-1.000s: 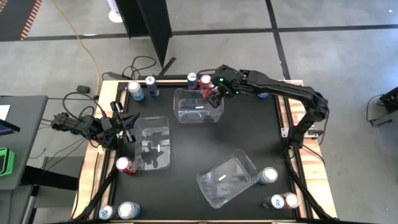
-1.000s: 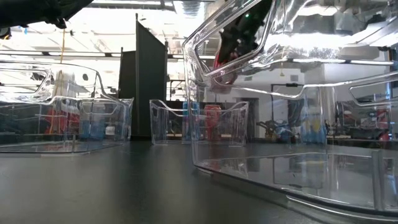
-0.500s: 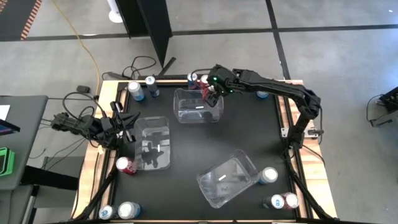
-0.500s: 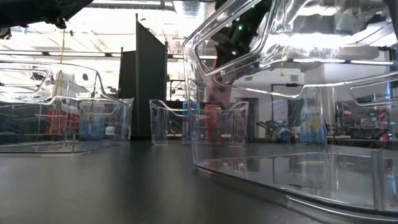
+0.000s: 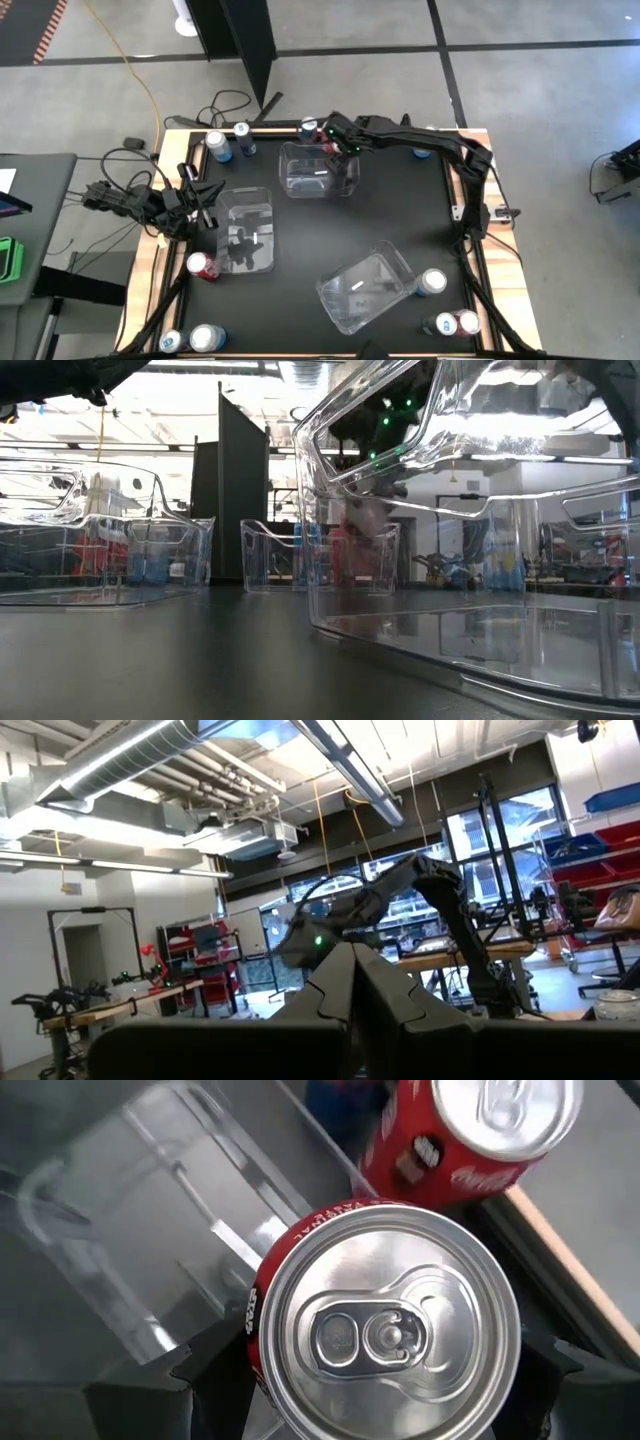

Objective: Sort soda cans
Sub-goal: Put the red soda can into the top transparent bin

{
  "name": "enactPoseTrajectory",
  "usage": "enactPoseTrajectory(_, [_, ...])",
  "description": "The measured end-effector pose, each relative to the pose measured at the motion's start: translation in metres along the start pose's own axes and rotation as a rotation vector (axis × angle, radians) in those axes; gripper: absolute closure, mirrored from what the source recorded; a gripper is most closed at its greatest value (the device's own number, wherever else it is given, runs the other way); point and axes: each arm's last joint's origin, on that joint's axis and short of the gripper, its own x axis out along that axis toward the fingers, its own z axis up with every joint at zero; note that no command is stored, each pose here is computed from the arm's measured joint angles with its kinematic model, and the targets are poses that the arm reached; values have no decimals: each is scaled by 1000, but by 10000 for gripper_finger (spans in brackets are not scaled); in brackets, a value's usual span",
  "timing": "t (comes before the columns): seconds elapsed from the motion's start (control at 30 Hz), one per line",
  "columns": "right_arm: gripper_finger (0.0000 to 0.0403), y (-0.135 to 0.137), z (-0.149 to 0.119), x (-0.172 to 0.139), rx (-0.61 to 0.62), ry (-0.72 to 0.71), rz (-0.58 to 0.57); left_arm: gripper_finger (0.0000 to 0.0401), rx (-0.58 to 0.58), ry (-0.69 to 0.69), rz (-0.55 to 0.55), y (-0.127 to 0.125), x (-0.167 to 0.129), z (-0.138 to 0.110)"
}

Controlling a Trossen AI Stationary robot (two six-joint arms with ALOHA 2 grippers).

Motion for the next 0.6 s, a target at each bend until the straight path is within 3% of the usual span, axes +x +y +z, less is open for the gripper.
enactPoseTrajectory(0.2, [90,-1,-2,18,19,40,-14,401,0,0,0,0,0,0])
enactPoseTrajectory(0.6, [81,-1,-4,21,33,44,-19,401,1,1,-1,0,0,0])
